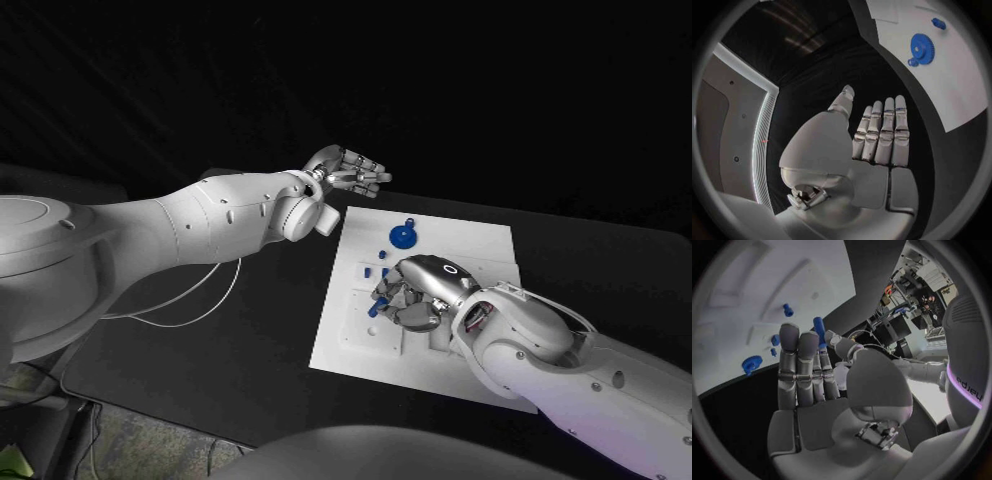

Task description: Assemble the parts on the task board

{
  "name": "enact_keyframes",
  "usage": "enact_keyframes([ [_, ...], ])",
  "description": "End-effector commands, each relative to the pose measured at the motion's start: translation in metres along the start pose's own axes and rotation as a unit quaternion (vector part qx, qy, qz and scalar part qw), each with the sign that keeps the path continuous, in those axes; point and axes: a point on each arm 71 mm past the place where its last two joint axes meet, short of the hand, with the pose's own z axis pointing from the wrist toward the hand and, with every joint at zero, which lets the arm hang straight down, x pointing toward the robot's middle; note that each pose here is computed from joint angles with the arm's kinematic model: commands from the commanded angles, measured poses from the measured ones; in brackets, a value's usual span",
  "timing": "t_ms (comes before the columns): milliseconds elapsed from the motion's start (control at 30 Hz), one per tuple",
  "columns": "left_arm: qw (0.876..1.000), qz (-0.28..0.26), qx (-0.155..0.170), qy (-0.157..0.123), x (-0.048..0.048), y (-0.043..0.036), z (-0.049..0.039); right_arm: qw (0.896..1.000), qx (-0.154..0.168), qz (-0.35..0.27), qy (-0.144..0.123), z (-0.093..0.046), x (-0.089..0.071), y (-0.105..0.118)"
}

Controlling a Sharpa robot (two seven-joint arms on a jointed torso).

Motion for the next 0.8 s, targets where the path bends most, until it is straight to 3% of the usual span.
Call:
enact_keyframes([
  [33,1.0,-0.006,0.005,0.01,0.0039,-0.0019,0.0005,0.999,-0.016,-0.038,0.011,0.001,0.006,0.003],
  [200,1.0,-0.007,0.005,0.01,0.0038,-0.0017,0.0002,0.998,-0.015,-0.051,0.026,0.001,0.013,0.003],
  [800,1.0,-0.007,0.005,0.011,0.0042,-0.0018,-0.0001,0.997,-0.014,-0.07,0.04,0.002,0.026,0.004],
])
